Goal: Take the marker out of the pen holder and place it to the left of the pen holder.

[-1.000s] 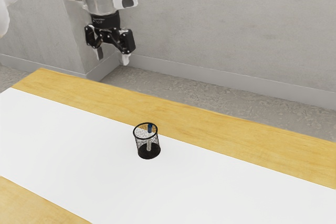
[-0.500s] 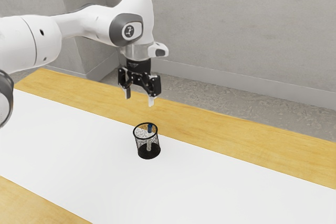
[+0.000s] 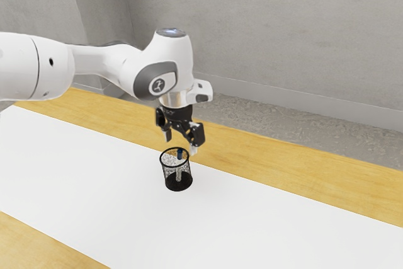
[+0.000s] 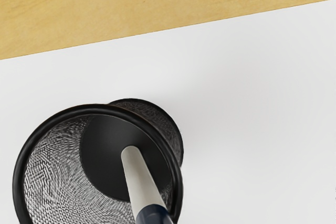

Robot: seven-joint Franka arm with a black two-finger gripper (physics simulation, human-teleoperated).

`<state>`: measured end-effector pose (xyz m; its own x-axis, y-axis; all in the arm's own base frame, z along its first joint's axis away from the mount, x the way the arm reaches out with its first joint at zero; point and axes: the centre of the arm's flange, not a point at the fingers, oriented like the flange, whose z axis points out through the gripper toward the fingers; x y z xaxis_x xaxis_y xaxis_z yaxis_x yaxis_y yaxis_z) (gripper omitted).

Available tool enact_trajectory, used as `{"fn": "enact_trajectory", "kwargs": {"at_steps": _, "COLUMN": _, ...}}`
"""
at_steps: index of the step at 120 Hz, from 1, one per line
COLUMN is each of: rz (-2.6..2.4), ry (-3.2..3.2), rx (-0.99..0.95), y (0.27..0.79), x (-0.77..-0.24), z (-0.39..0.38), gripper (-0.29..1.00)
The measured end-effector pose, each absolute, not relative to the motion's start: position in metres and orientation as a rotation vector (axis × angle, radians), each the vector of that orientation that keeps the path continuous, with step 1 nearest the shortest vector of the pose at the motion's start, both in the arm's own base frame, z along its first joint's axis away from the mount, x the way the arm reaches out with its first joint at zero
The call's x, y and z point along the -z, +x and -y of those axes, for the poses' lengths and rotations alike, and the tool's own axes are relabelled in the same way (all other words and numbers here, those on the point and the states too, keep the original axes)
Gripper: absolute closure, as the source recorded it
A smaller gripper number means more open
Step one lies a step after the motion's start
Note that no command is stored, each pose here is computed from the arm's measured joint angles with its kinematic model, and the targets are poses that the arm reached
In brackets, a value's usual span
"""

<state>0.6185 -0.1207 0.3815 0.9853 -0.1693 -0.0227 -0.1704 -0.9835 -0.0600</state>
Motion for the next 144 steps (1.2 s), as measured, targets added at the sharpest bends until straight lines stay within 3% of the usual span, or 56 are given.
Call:
{"fn": "enact_trajectory", "kwargs": {"at_steps": 49, "rz": -0.266, "ry": -3.055, "rx": -0.083, "y": 0.614, "x": -0.355, "z": 0.11, "gripper": 0.02}}
{"fn": "enact_trajectory", "kwargs": {"at_steps": 61, "rz": -0.266, "ry": -3.051, "rx": -0.105, "y": 0.614, "x": -0.352, "z": 0.109, "gripper": 0.1}}
{"fn": "enact_trajectory", "kwargs": {"at_steps": 88, "rz": -0.267, "ry": -3.049, "rx": -0.115, "y": 0.614, "x": -0.354, "z": 0.108, "gripper": 0.51}}
{"fn": "enact_trajectory", "kwargs": {"at_steps": 102, "rz": -0.268, "ry": -3.046, "rx": -0.116, "y": 0.614, "x": -0.355, "z": 0.108, "gripper": 0.65}}
{"fn": "enact_trajectory", "kwargs": {"at_steps": 129, "rz": -0.222, "ry": -3.022, "rx": -0.103, "y": 0.611, "x": -0.379, "z": 0.091, "gripper": 0.74}}
{"fn": "enact_trajectory", "kwargs": {"at_steps": 144, "rz": -0.137, "ry": -3.024, "rx": -0.048, "y": 0.617, "x": -0.444, "z": 0.073, "gripper": 0.76}}
